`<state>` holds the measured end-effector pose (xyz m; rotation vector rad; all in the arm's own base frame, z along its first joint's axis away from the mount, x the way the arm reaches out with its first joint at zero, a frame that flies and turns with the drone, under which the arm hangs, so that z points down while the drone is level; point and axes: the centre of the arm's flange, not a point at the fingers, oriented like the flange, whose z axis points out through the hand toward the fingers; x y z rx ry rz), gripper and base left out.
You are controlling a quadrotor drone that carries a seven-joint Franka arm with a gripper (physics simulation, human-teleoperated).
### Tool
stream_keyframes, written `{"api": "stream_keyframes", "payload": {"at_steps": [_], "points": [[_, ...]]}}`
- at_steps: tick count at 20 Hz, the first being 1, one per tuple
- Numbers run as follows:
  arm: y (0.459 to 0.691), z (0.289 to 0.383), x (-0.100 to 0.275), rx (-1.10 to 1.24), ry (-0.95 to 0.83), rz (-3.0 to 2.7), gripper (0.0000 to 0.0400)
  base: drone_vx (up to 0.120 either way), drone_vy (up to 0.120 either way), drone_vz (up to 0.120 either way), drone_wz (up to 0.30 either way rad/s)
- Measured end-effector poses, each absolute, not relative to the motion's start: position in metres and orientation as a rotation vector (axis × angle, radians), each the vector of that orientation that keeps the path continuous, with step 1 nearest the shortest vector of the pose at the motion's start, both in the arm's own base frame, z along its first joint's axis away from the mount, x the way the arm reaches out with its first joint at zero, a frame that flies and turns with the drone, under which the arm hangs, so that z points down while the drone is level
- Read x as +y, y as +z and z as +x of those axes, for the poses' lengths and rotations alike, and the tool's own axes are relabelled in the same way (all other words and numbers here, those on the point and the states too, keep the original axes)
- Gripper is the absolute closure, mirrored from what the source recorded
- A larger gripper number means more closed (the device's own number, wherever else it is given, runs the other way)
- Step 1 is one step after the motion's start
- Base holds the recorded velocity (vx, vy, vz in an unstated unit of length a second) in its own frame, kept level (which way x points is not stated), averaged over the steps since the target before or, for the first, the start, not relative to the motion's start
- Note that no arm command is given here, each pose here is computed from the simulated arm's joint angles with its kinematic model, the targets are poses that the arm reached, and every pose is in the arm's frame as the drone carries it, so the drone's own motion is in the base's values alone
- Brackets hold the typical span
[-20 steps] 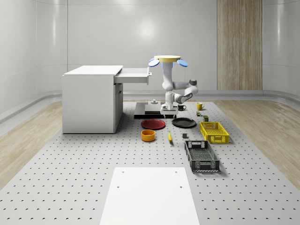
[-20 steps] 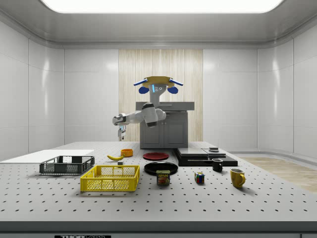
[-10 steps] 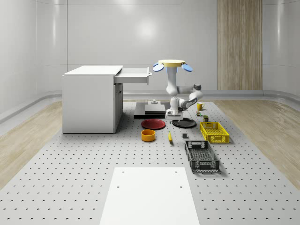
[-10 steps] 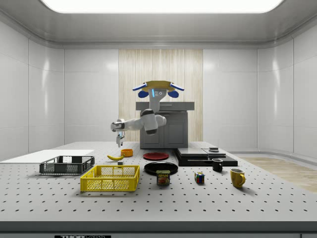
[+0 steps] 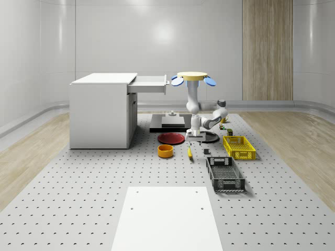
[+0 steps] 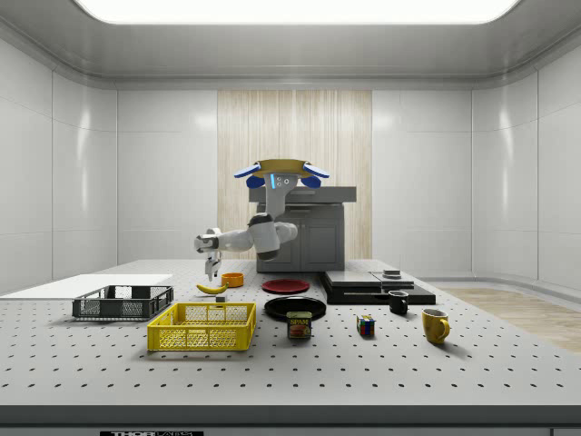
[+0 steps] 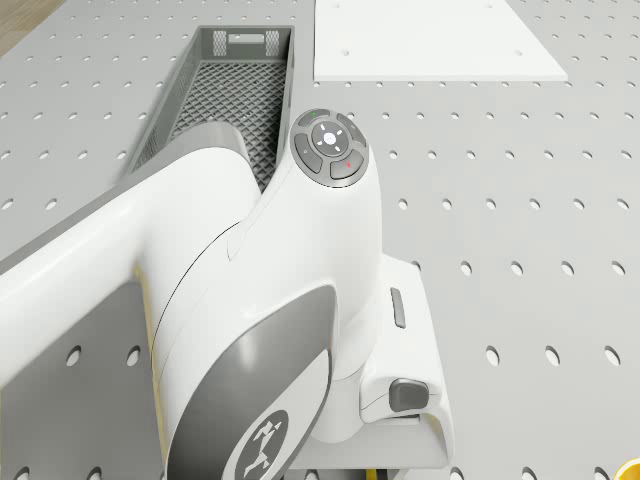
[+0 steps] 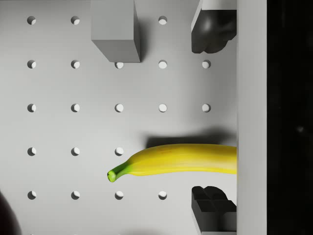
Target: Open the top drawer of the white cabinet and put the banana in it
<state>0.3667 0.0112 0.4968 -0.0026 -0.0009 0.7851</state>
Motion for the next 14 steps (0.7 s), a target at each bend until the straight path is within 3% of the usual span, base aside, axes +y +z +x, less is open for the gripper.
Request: {"api": "stream_keyframes", "payload": {"at_steps": [6,14], "points": [[0.498,0.3666,0.03,-0.001,0.785,-0.003,0.0,0.0,0.0,0.0,0.0],[0.519,0.3669,0.054,-0.001,0.785,-0.003,0.0,0.0,0.0,0.0,0.0]]}}
